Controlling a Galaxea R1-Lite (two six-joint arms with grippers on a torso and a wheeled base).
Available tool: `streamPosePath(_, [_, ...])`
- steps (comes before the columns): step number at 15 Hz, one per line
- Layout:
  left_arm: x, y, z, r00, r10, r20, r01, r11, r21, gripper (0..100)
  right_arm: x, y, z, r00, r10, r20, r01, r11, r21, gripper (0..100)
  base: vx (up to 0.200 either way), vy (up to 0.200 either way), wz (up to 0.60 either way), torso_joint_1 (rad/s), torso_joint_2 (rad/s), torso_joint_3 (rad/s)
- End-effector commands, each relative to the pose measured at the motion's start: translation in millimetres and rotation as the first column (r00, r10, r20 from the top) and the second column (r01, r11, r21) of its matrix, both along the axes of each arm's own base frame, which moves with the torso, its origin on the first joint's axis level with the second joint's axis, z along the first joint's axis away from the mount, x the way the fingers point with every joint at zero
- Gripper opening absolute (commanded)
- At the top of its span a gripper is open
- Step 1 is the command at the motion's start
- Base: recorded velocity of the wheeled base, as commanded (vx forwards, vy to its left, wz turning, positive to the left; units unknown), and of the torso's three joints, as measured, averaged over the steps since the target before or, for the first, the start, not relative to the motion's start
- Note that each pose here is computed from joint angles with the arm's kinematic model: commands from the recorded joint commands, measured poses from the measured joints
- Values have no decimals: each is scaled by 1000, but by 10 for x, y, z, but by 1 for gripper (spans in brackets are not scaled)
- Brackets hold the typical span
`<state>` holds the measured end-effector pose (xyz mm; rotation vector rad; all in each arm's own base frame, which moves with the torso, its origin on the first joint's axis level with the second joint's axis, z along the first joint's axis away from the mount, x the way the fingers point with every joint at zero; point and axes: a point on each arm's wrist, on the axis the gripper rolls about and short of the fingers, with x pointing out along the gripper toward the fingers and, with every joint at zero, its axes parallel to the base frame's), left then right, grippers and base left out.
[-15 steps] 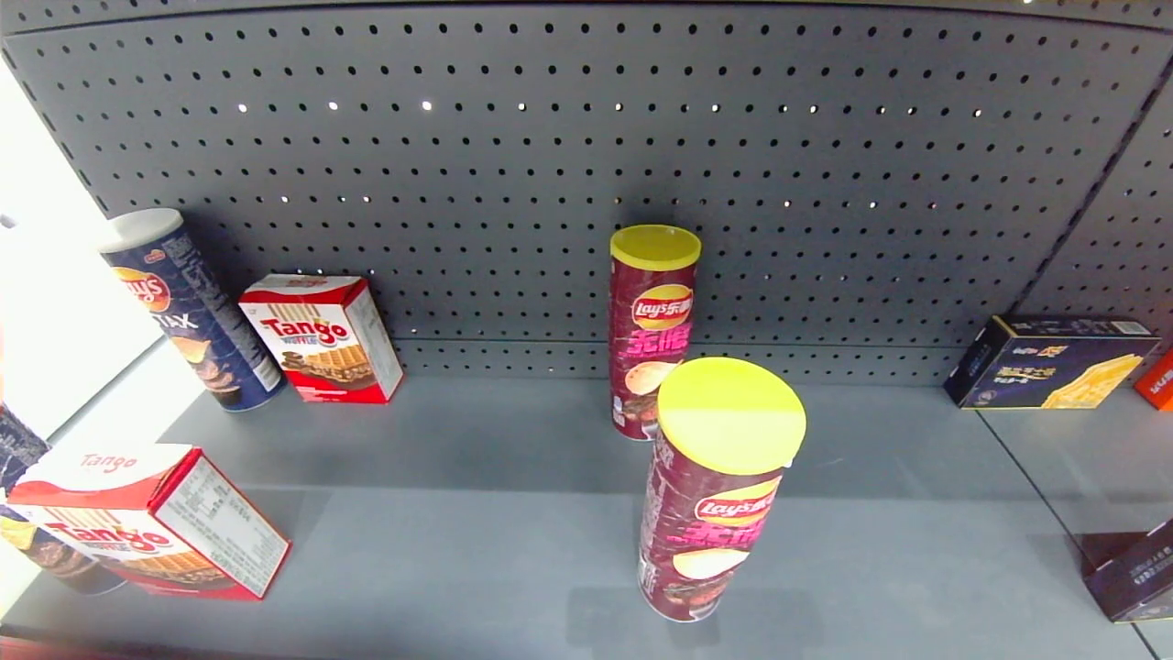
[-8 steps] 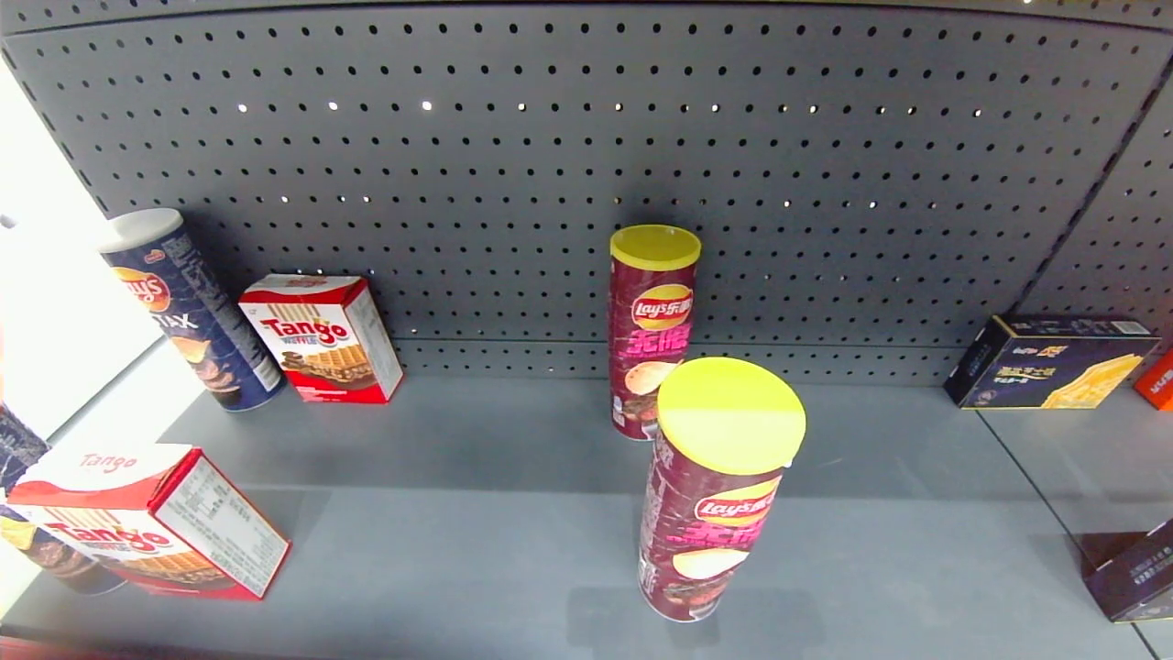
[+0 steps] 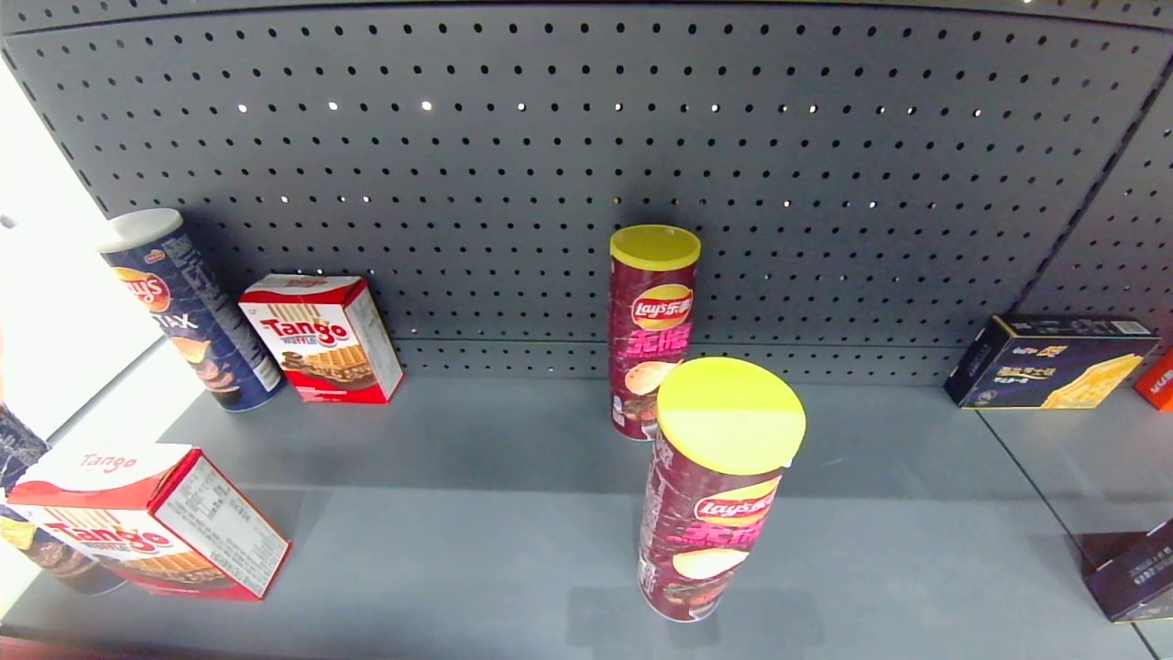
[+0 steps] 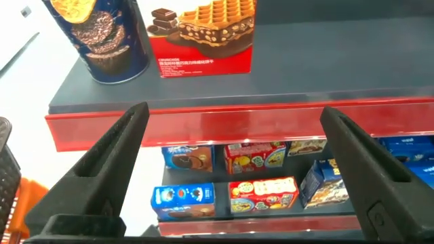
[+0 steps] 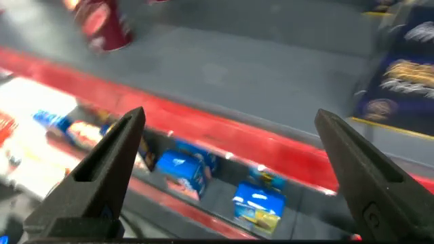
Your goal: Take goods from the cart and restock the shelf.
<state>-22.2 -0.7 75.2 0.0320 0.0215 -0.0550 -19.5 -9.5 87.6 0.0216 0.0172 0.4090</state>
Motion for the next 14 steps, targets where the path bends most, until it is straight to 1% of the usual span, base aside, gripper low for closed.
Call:
streamPosePath(1, [6, 0, 2, 1000, -2, -8, 2, 1000, 0, 100, 242, 104, 1330, 993, -119, 17, 117, 990, 72, 100, 0, 0, 0, 0, 0, 0])
streamPosePath(2, [7, -1, 2, 1000, -8, -10, 8, 1000, 0, 100, 373, 144, 1523, 991, -133, 21, 132, 990, 47, 100, 0, 0, 0, 0, 0, 0])
streamPosePath(3, [7, -2, 1, 1000, -11, -11, 11, 1000, 0, 100, 436, 165, 1585, 992, -128, 18, 128, 991, 39, 100, 0, 0, 0, 0, 0, 0])
streamPosePath(4, [6, -2, 5, 1000, -13, -10, 13, 1000, 0, 100, 559, 210, 1639, 993, -114, 3, 114, 993, -4, 100, 0, 0, 0, 0, 0, 0])
streamPosePath(5, [7, -2, 1, 1000, -13, -11, 13, 1000, 0, 100, 653, 244, 1608, 994, -103, -22, 102, 994, -50, 100, 0, 0, 0, 0, 0, 0])
streamPosePath(6, [7, -3, 1, 1000, -16, -11, 16, 1000, 0, 100, 764, 304, 1542, 997, -50, -57, 43, 992, -118, 100, 0, 0, 0, 0, 0, 0])
streamPosePath(7, [7, -3, 1, 1000, -16, -11, 16, 1000, 0, 100, 860, 365, 1495, 996, -6, -95, -7, 990, -139, 100, 0, 0, 0, 0, 0, 0])
streamPosePath(10, [6, -3, 4, 1000, -14, -7, 14, 1000, 0, 100, 1026, 557, 1460, 984, 115, -138, -136, 978, -157, 100, 0, 0, 0, 0, 0, 0])
streamPosePath(13, [7, -3, 4, 1000, -16, -8, 16, 1000, -1, 100, 1123, 729, 1349, 956, 202, -211, -241, 953, -184, 100, 0, 0, 0, 0, 0, 0])
streamPosePath(14, [6, -4, 4, 1000, -17, -7, 17, 1000, -1, 100, 1142, 761, 1276, 948, 211, -240, -259, 946, -194, 100, 0, 0, 0, 0, 0, 0])
